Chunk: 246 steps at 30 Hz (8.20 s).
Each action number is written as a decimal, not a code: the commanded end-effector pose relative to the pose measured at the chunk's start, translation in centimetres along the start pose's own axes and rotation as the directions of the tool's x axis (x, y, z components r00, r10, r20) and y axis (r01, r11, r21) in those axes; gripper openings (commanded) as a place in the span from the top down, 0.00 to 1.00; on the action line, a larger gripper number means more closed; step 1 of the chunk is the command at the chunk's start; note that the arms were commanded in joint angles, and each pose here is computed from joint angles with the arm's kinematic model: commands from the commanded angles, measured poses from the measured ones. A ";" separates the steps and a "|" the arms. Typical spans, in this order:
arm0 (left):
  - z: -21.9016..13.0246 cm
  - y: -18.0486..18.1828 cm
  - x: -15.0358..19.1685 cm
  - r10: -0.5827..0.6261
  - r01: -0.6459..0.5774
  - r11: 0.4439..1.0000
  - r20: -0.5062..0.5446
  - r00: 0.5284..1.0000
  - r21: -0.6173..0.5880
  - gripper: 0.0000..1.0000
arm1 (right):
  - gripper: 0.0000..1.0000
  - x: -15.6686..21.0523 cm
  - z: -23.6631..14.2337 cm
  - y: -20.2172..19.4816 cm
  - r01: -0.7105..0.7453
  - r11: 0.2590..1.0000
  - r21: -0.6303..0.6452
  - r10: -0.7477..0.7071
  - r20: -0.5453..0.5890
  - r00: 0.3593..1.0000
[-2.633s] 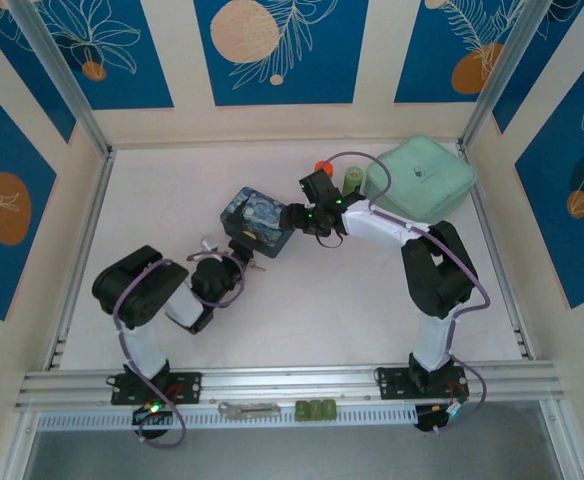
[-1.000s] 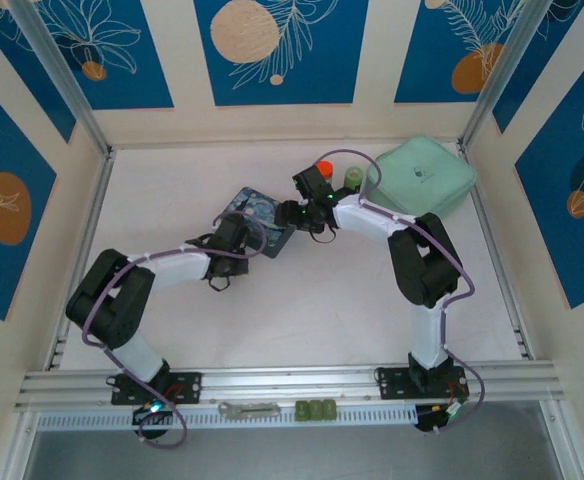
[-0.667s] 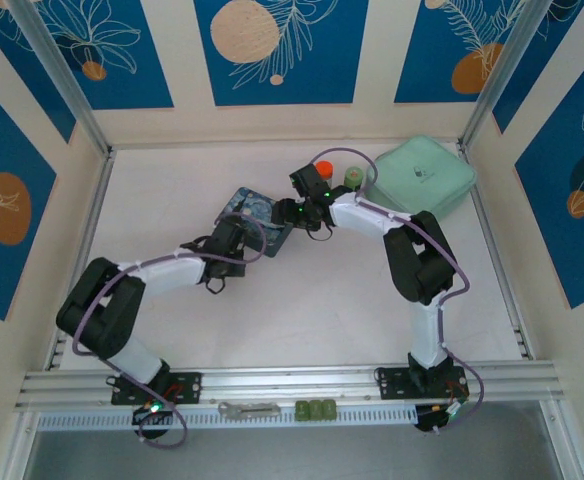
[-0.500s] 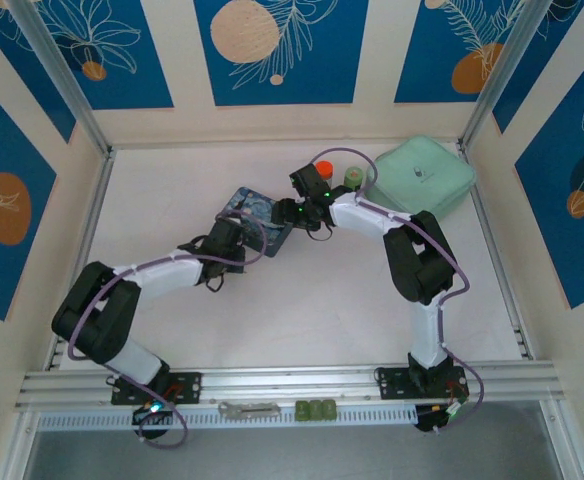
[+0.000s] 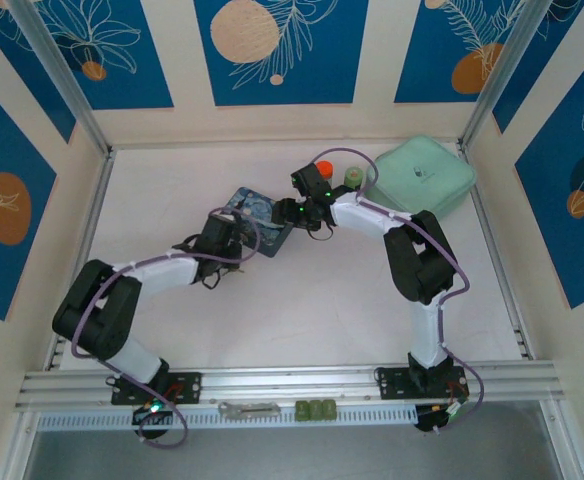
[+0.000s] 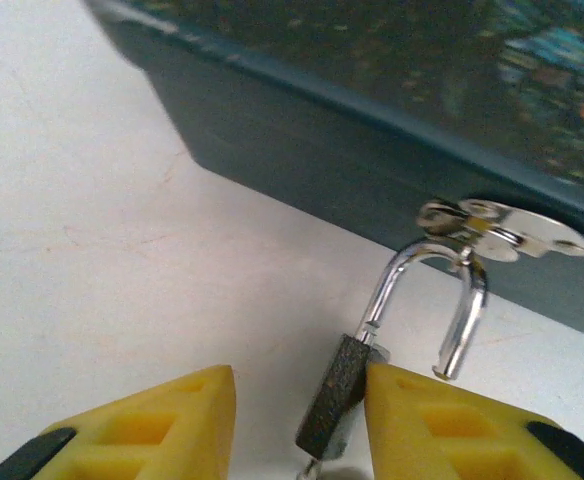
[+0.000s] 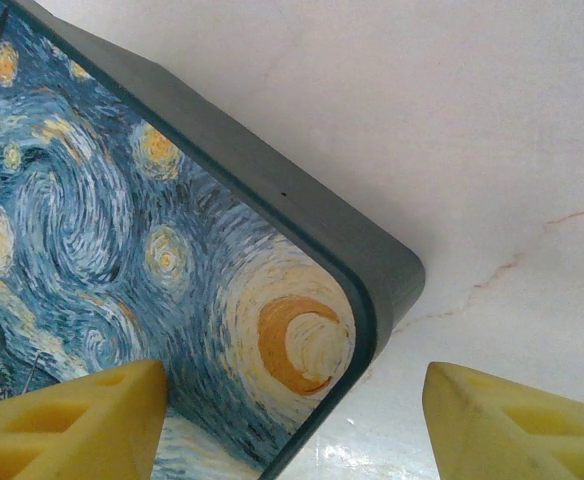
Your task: Unlock a padlock with a key
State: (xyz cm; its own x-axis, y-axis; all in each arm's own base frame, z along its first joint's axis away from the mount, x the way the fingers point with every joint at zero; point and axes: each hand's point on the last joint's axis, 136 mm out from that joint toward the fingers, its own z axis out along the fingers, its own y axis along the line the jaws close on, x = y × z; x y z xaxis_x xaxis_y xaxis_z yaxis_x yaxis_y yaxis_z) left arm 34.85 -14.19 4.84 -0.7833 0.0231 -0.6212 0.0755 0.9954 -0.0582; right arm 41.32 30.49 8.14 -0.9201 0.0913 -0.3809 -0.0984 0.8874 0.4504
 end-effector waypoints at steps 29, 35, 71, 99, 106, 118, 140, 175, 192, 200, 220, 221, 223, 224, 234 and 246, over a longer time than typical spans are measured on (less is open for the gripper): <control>-5.2 1.3 -10.4 -0.309 0.251 0.935 0.229 0.923 0.250 0.00 | 0.30 -2.2 -4.5 -0.8 0.097 0.995 -0.002 -0.097 0.065 0.993; -1.2 1.0 -16.4 -0.316 0.227 0.913 0.239 0.918 0.338 0.00 | 0.29 0.6 -6.3 -0.5 0.134 0.991 -0.015 -0.133 0.040 0.990; -3.0 -7.2 -7.9 -0.517 0.446 0.772 0.037 0.855 0.453 0.00 | 0.31 10.6 -5.9 -0.2 -0.038 0.977 0.211 0.045 -0.026 0.999; -4.7 -2.3 -6.2 -0.553 0.470 0.779 0.101 0.827 0.416 0.00 | 0.38 8.8 0.5 -3.3 -0.349 0.855 0.383 0.334 0.108 0.936; -4.8 -2.1 -6.3 -0.552 0.468 0.780 0.107 0.827 0.415 0.00 | 0.68 9.6 -0.5 -3.7 -0.245 0.896 0.370 0.245 0.046 0.968; -4.6 -2.3 -6.7 -0.551 0.468 0.778 0.097 0.829 0.420 0.00 | 0.96 11.0 -1.7 -2.4 0.002 0.994 0.113 0.023 -0.220 0.975; -5.0 -2.4 -7.2 -0.548 0.460 0.779 0.105 0.830 0.426 0.00 | 0.49 11.6 -3.3 -3.4 0.139 0.959 0.248 -0.068 -0.274 0.959; -5.9 -1.9 -7.0 -0.563 0.468 0.772 0.120 0.818 0.430 0.00 | 0.78 12.0 -2.9 -6.0 0.209 0.829 0.519 -0.138 -0.172 0.975; -6.0 -2.1 -7.2 -0.571 0.473 0.764 0.117 0.813 0.440 0.00 | 0.67 11.9 -1.0 -7.3 0.324 0.785 0.528 -0.271 -0.178 0.946; -6.1 -2.3 -7.6 -0.572 0.472 0.760 0.115 0.812 0.446 0.00 | 0.90 10.8 -1.6 -6.7 0.352 0.799 0.487 -0.339 -0.118 0.933; -4.7 -8.3 -8.6 -0.439 0.339 0.720 0.020 0.898 0.605 0.03 | 1.00 12.0 -3.7 -4.0 0.267 0.903 -0.338 -0.357 -0.242 0.902; -4.4 -8.7 -8.5 -0.425 0.335 0.722 0.007 0.905 0.606 0.03 | 1.00 11.7 -3.8 -4.2 0.308 0.885 -0.349 -0.399 -0.228 0.888; -3.8 -9.3 -8.6 -0.407 0.328 0.714 -0.015 0.913 0.618 0.04 | 1.00 10.6 -4.1 -4.2 0.358 0.856 -0.373 -0.443 -0.171 0.880; -3.6 -9.6 -8.7 -0.401 0.328 0.710 -0.025 0.916 0.623 0.05 | 1.00 10.0 -4.4 -3.7 0.377 0.835 -0.402 -0.459 -0.131 0.879; -2.4 -10.6 -8.7 -0.381 0.337 0.696 -0.072 0.922 0.634 0.05 | 1.00 6.3 -3.9 -2.3 0.536 0.777 -0.328 -0.576 -0.030 0.817; -0.9 -10.9 -9.1 -0.395 0.360 0.683 -0.093 0.914 0.635 0.06 | 1.00 6.7 -2.5 -1.9 0.550 0.765 -0.335 -0.620 -0.150 0.770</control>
State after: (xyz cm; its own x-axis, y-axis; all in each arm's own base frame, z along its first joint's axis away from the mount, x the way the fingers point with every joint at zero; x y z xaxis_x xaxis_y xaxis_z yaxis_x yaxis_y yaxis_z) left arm 39.39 -24.30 9.59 -0.8215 -0.3639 -0.4390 0.1083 0.6564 -0.7466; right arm 35.61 28.23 6.49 -0.6991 -0.5281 -0.4821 -0.7080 0.6054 0.3635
